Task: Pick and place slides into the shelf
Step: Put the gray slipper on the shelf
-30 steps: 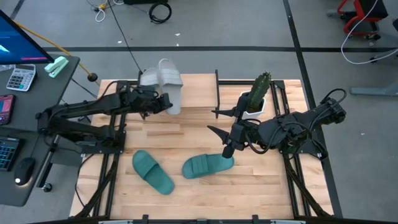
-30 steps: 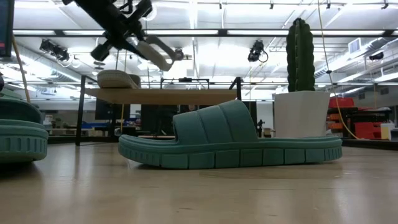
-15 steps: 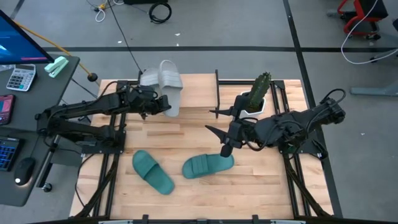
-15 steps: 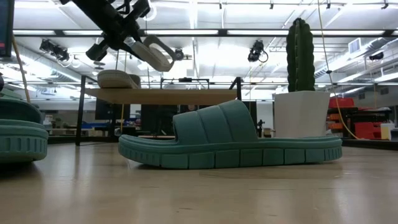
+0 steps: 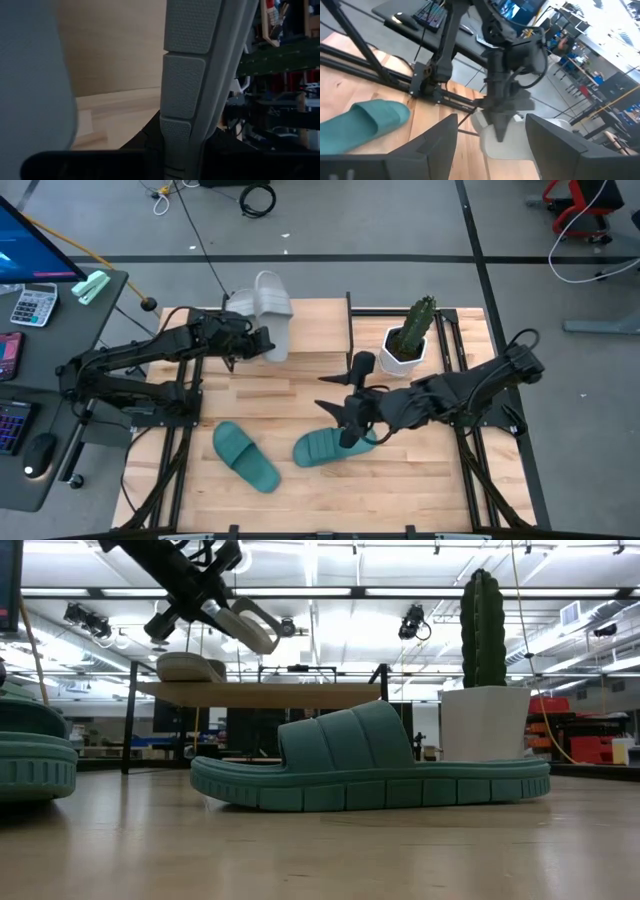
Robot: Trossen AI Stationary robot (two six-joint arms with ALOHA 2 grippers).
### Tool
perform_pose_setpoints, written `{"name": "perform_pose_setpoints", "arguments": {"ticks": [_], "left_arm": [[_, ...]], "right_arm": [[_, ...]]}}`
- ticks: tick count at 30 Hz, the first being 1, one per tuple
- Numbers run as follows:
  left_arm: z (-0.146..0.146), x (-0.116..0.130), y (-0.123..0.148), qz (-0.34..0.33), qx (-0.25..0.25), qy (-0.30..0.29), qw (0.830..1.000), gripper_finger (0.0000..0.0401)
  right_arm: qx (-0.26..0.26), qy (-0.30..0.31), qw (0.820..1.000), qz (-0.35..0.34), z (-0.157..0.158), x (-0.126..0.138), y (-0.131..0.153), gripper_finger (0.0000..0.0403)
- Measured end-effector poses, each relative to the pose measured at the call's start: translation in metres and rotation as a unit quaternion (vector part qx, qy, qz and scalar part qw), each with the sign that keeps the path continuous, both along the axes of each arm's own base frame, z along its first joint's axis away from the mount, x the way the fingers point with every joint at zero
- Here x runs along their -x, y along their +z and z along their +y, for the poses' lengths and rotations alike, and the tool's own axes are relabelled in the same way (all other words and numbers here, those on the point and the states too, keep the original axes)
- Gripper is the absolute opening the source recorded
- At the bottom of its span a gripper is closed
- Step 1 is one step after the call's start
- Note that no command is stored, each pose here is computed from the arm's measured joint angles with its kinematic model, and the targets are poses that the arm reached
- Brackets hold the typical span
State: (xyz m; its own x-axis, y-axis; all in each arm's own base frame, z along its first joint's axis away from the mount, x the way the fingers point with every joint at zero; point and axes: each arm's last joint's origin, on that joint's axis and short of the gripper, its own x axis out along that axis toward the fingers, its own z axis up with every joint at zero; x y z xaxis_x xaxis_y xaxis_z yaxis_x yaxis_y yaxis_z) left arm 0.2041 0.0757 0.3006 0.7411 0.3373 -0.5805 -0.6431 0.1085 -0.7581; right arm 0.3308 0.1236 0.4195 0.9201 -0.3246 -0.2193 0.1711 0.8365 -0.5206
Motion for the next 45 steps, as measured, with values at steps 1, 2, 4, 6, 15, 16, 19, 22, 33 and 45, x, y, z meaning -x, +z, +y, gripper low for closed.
{"name": "perform_pose_setpoints", "arguments": {"ticks": [1, 2, 4, 6, 15, 16, 19, 22, 33, 45], "left_arm": [[0.000, 0.000, 0.001, -0.004, -0.001, -0.001, 1.000, 0.0062], [0.000, -0.001, 0.001, -0.007, -0.001, -0.004, 1.000, 0.0062], [0.000, -0.001, 0.001, -0.005, -0.001, -0.006, 1.000, 0.0062], [0.000, -0.001, 0.001, -0.003, -0.002, -0.008, 1.000, 0.0062], [0.002, -0.011, -0.008, 0.015, 0.004, -0.009, 1.000, 0.0062], [0.002, -0.012, -0.009, 0.016, 0.005, -0.010, 1.000, 0.0062], [0.001, -0.014, -0.011, 0.018, 0.005, -0.014, 1.000, 0.0062], [0.001, -0.015, -0.012, 0.023, 0.003, -0.019, 1.000, 0.0062], [0.002, -0.014, -0.012, 0.028, -0.003, -0.023, 0.999, 0.0070], [0.002, -0.014, -0.012, 0.030, -0.007, -0.022, 0.999, 0.0074]], "right_arm": [[0.000, 0.002, 1.000, 0.002, 0.001, -0.002, -0.002, 0.0240], [0.001, 0.003, 1.000, 0.004, 0.001, -0.003, -0.003, 0.0240], [0.001, 0.003, 1.000, 0.005, 0.002, -0.003, -0.004, 0.0240], [0.001, 0.003, 1.000, 0.004, 0.002, -0.003, -0.004, 0.0240], [-0.004, 0.000, 1.000, -0.007, 0.000, -0.003, 0.000, 0.0240], [-0.004, 0.000, 1.000, -0.008, 0.000, -0.003, 0.000, 0.0240], [-0.005, 0.000, 1.000, -0.009, 0.000, -0.003, 0.000, 0.0240], [-0.006, 0.000, 1.000, -0.012, 0.000, -0.003, 0.001, 0.0240], [-0.006, 0.000, 1.000, -0.012, 0.000, -0.003, 0.001, 0.0240], [-0.006, 0.000, 1.000, -0.011, 0.000, -0.003, 0.001, 0.0240]]}}
